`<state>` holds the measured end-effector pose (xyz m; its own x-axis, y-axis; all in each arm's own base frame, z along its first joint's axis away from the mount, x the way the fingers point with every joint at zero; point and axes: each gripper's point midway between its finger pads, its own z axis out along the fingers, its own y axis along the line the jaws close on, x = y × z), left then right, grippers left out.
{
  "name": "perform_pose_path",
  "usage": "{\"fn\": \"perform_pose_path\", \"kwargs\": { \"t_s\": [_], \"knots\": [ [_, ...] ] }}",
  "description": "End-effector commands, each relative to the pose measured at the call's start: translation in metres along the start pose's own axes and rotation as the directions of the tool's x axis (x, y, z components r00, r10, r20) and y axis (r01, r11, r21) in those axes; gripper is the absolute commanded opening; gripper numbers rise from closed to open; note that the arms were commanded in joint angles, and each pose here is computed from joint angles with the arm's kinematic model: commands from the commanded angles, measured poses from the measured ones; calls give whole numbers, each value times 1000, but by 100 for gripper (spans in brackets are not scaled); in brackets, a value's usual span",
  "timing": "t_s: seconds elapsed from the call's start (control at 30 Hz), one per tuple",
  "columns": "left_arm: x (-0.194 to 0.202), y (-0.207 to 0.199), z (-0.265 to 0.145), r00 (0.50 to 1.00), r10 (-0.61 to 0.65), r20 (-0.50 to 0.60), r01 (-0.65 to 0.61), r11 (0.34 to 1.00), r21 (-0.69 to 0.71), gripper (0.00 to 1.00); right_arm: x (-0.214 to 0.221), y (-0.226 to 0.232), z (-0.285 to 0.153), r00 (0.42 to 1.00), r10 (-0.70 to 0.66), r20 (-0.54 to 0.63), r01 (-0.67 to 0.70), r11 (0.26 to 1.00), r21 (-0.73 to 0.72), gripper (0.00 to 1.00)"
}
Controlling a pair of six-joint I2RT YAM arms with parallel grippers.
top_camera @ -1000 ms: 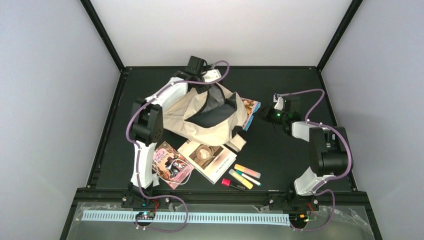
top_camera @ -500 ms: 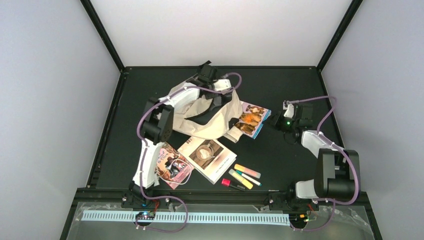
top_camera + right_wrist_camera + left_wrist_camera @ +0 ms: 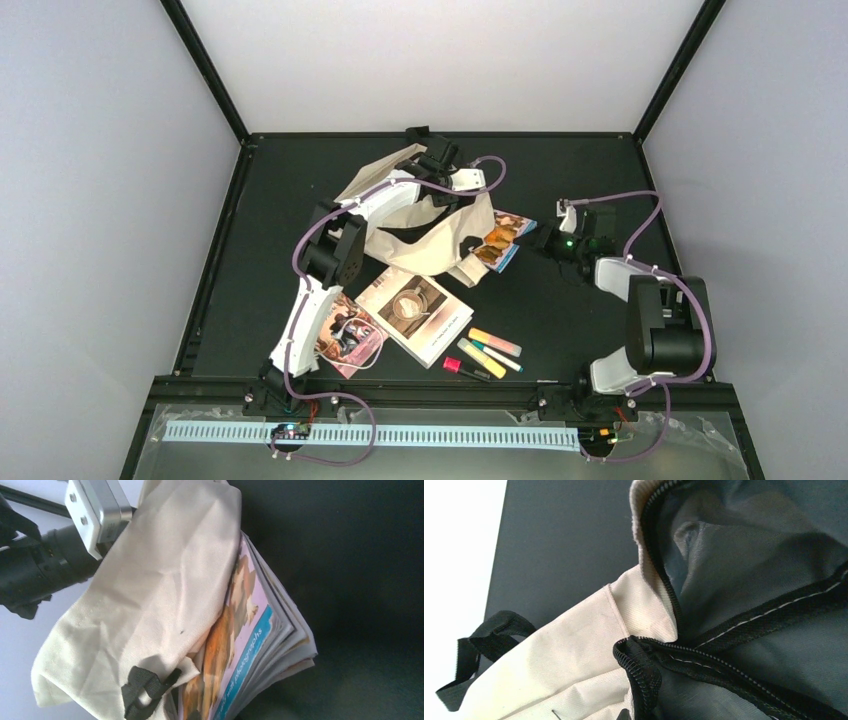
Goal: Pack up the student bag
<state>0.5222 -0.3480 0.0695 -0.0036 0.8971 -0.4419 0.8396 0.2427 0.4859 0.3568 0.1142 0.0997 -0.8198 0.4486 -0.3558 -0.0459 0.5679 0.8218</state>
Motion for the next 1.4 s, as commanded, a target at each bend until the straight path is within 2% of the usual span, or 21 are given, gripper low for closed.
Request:
{"fn": "perform_pose_path", "kwargs": {
  "t_s": [0.0,0.17,0.43,0.5,0.53,0.63,0.7,0.87,1.03,1.2,1.37],
  "knots": [
    [-5,-43,-1,999,-43,34,35,980,195,2,-6,17,6,999,-36,19,38,996,-86,17],
    [-6,-49,-3,999,-31,42,21,974,227,2,-6,15,15,1000,-17,18,18,995,-97,28],
    [-12,-52,-5,997,-46,67,28,969,246,1,-7,23,40,1000,-19,-5,18,992,-123,53],
    [-13,-53,-7,996,-50,71,30,967,252,2,-8,26,45,1000,-20,-6,19,991,-131,54],
    [-14,-52,-8,996,-52,73,32,967,252,2,-9,27,48,1000,-19,-7,18,991,-132,51],
    [-15,-51,-11,996,-55,74,34,967,253,2,-12,24,51,1000,-3,0,3,994,-111,16],
    [-17,-46,-17,995,-61,79,40,969,245,1,-13,18,49,1000,-3,9,3,998,-70,2],
    [-26,-10,-50,985,-137,100,118,978,173,2,-16,11,32,999,-21,48,20,999,39,1],
    [-39,26,-112,977,-172,128,162,983,85,1,-35,6,-3,987,-42,154,22,991,131,1],
    [-54,34,-181,959,-226,172,214,973,85,2,-64,33,-47,945,-236,225,168,944,284,1],
    [-66,35,-239,935,-274,226,256,961,106,2,-89,92,-96,862,-397,316,293,898,330,1]
  ]
}}
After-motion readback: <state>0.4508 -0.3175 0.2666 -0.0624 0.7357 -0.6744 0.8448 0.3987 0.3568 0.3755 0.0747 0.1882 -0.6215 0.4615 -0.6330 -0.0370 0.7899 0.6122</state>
